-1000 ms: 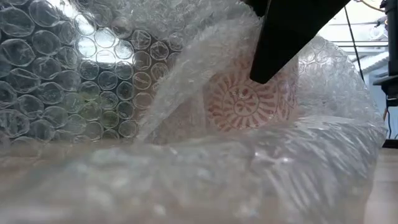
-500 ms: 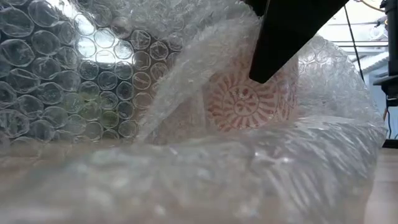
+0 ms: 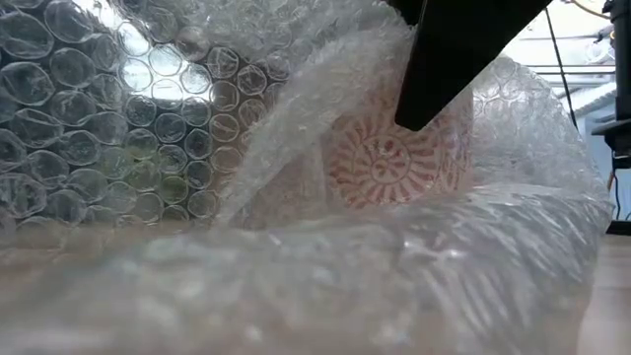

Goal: Wrap mug
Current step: Wrap the yellow patterned mug with bubble wrap

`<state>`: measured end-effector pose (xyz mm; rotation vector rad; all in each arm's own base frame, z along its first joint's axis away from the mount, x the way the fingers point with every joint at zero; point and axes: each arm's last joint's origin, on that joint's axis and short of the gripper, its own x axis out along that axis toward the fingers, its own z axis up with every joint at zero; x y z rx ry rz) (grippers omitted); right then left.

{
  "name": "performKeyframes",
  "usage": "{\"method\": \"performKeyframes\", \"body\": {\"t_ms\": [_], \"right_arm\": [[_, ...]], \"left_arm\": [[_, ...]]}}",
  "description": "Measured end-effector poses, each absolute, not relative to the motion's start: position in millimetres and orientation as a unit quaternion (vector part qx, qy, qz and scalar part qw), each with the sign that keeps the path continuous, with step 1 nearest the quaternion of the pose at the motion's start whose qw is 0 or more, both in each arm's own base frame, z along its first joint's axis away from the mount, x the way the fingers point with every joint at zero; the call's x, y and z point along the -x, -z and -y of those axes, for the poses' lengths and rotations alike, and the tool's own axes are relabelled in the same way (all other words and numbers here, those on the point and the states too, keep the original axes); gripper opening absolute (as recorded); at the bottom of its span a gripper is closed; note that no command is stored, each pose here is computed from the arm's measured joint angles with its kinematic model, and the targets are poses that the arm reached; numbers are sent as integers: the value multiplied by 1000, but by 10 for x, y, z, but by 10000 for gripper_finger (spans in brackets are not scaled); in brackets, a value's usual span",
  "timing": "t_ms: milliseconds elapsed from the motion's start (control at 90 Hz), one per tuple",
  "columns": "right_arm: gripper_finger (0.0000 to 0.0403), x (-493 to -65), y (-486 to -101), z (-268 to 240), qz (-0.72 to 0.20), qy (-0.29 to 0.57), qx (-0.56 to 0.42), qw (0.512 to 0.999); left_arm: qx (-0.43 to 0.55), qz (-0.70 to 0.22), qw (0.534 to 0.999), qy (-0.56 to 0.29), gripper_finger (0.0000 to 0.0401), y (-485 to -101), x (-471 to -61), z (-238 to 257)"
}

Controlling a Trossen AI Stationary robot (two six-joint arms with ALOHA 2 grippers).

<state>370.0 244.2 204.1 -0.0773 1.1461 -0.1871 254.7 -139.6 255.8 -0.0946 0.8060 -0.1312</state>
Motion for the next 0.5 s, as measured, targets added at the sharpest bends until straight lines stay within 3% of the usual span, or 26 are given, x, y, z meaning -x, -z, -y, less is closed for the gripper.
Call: {"method": "performKeyframes", "body": {"t_ms": [500], "right_arm": [[183, -3701, -2042, -2442, -541, 89, 35, 836]], "left_arm": [[78, -426, 899, 64, 1, -2514, -2447, 1484]]}}
